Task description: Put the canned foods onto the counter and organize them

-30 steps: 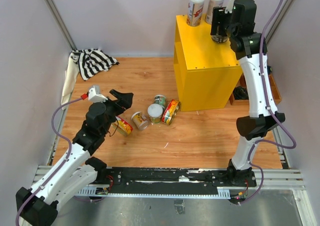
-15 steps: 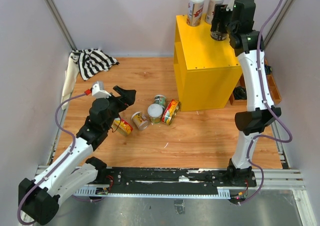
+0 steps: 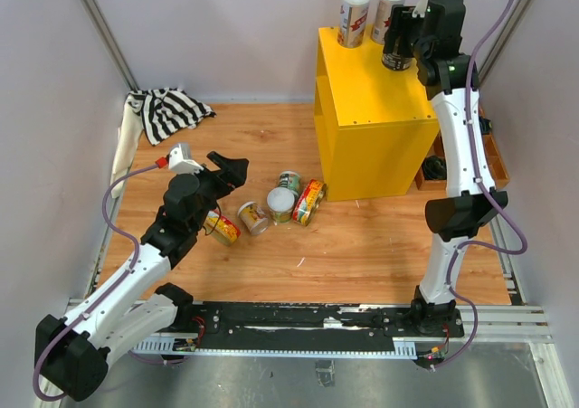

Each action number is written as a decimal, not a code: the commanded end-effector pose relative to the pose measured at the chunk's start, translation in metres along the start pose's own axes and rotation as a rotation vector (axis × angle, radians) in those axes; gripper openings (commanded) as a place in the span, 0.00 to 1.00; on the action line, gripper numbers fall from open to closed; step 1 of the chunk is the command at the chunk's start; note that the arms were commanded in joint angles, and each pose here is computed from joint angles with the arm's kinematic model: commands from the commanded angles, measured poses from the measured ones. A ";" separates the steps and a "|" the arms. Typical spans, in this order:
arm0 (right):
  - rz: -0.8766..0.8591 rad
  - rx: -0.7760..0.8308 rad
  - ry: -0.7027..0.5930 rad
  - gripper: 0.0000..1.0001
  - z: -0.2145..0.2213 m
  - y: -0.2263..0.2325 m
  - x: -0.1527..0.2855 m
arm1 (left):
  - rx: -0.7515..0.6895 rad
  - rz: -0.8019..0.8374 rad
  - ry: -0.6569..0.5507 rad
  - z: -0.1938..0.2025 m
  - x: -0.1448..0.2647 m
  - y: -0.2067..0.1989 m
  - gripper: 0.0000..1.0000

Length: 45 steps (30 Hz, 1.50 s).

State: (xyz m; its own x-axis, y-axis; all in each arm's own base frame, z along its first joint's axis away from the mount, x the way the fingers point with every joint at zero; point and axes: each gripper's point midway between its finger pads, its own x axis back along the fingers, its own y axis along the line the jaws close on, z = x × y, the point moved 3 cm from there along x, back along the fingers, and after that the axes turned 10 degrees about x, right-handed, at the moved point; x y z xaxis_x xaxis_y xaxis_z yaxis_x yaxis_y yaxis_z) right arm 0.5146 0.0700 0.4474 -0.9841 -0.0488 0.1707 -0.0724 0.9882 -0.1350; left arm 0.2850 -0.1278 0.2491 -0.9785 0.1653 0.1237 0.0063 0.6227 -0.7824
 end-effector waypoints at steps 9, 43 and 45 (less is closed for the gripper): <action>0.010 -0.049 -0.121 0.06 -0.025 -0.014 -0.009 | 0.025 0.051 -0.051 -0.017 -0.001 -0.018 0.92; -0.042 -0.076 -0.078 0.51 -0.006 -0.001 -0.023 | 0.040 0.056 -0.046 -0.016 -0.001 -0.019 0.91; -0.043 -0.076 -0.078 0.57 -0.006 -0.001 -0.023 | 0.040 0.056 -0.047 -0.016 -0.001 -0.020 0.91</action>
State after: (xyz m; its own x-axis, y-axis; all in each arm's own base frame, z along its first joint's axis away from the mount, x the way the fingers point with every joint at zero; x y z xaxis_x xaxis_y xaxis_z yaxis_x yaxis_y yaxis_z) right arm 0.5355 0.0693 0.4467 -0.9900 -0.0772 0.1183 -0.0892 0.9911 -0.0991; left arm 0.2865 -0.1291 0.2504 -0.9790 0.1660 0.1183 0.0067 0.6062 -0.7953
